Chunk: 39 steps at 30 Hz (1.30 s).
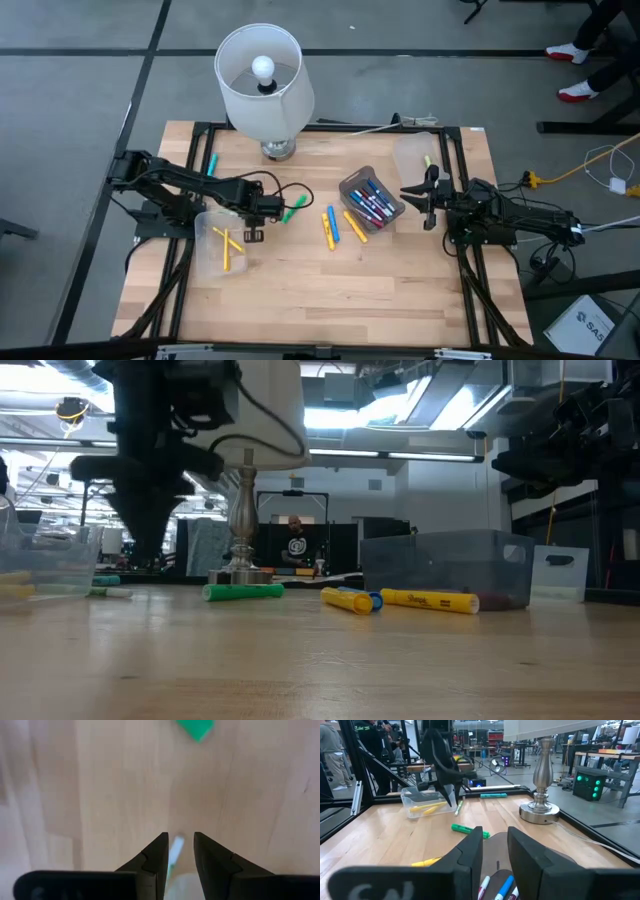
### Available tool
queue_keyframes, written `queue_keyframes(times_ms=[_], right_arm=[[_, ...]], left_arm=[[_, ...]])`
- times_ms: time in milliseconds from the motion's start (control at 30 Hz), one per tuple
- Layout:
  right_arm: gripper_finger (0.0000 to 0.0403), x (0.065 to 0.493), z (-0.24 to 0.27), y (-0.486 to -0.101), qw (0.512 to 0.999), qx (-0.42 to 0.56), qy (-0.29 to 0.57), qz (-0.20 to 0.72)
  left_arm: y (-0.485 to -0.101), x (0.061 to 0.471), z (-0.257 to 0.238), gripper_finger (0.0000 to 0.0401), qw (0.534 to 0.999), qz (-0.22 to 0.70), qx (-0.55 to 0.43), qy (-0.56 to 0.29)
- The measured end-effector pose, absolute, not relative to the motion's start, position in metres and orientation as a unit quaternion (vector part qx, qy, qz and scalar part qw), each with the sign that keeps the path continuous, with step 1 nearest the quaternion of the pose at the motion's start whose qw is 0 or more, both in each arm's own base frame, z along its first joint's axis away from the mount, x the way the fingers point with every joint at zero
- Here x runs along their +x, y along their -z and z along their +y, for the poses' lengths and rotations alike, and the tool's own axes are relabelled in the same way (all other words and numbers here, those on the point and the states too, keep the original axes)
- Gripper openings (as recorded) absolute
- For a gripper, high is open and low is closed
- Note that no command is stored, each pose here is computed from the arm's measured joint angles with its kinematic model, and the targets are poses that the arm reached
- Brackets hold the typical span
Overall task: Pick & Place Markers
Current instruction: Put the light green marker pen into the black bin
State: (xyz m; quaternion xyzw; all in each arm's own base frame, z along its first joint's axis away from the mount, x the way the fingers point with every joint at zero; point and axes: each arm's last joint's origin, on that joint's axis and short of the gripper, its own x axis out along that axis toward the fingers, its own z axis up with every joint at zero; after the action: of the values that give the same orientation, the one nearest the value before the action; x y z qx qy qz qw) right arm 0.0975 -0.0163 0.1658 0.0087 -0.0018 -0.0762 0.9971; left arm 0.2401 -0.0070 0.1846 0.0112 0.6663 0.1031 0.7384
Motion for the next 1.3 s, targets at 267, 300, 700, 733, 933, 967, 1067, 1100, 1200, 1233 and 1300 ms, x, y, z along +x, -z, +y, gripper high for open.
queue_keyframes(times_ms=[267, 300, 700, 733, 933, 967, 1067, 1100, 1200, 1233, 1300], right_arm=[[0.0091, 0.098, -0.016, -0.166, 0.997, 0.009, 0.076, -0.002], [0.0090, 0.098, -0.016, -0.166, 0.997, 0.009, 0.076, -0.002], [0.0090, 0.098, -0.016, -0.166, 0.997, 0.009, 0.076, -0.002], [0.0090, 0.098, -0.016, -0.166, 0.997, 0.009, 0.076, -0.002], [0.0090, 0.098, -0.016, -0.166, 0.997, 0.009, 0.076, -0.002], [0.0090, 0.098, -0.016, -0.166, 0.997, 0.009, 0.076, -0.002], [0.0090, 0.098, -0.016, -0.166, 0.997, 0.009, 0.076, -0.002], [0.0091, 0.098, -0.016, -0.166, 0.997, 0.009, 0.076, -0.002], [0.0091, 0.098, -0.016, -0.166, 0.997, 0.009, 0.076, -0.002], [0.0091, 0.098, -0.016, -0.166, 0.997, 0.009, 0.076, -0.002], [0.0091, 0.098, -0.016, -0.166, 0.997, 0.009, 0.076, -0.002]], left_arm=[[-0.165, 0.237, -0.007, 0.0086, 0.674, 0.730, 0.008, -0.112], [-0.164, 0.236, -0.007, 0.0086, 0.667, 0.736, 0.007, -0.114], [-0.154, 0.226, -0.006, 0.0086, 0.637, 0.763, 0.032, -0.104], [-0.152, 0.224, -0.006, 0.0086, 0.635, 0.764, 0.034, -0.105], [-0.138, 0.220, -0.006, 0.0086, 0.651, 0.752, 0.030, -0.101], [-0.137, 0.220, -0.006, 0.0086, 0.654, 0.750, 0.029, -0.095], [-0.134, 0.221, -0.007, 0.0086, 0.662, 0.745, 0.035, -0.081], [-0.134, 0.222, -0.007, 0.0086, 0.663, 0.744, 0.039, -0.077], [-0.134, 0.223, -0.007, 0.0086, 0.667, 0.740, 0.048, -0.066], [-0.134, 0.223, -0.007, 0.0086, 0.668, 0.740, 0.051, -0.062], [-0.134, 0.224, -0.007, 0.0085, 0.669, 0.739, 0.056, -0.057]])
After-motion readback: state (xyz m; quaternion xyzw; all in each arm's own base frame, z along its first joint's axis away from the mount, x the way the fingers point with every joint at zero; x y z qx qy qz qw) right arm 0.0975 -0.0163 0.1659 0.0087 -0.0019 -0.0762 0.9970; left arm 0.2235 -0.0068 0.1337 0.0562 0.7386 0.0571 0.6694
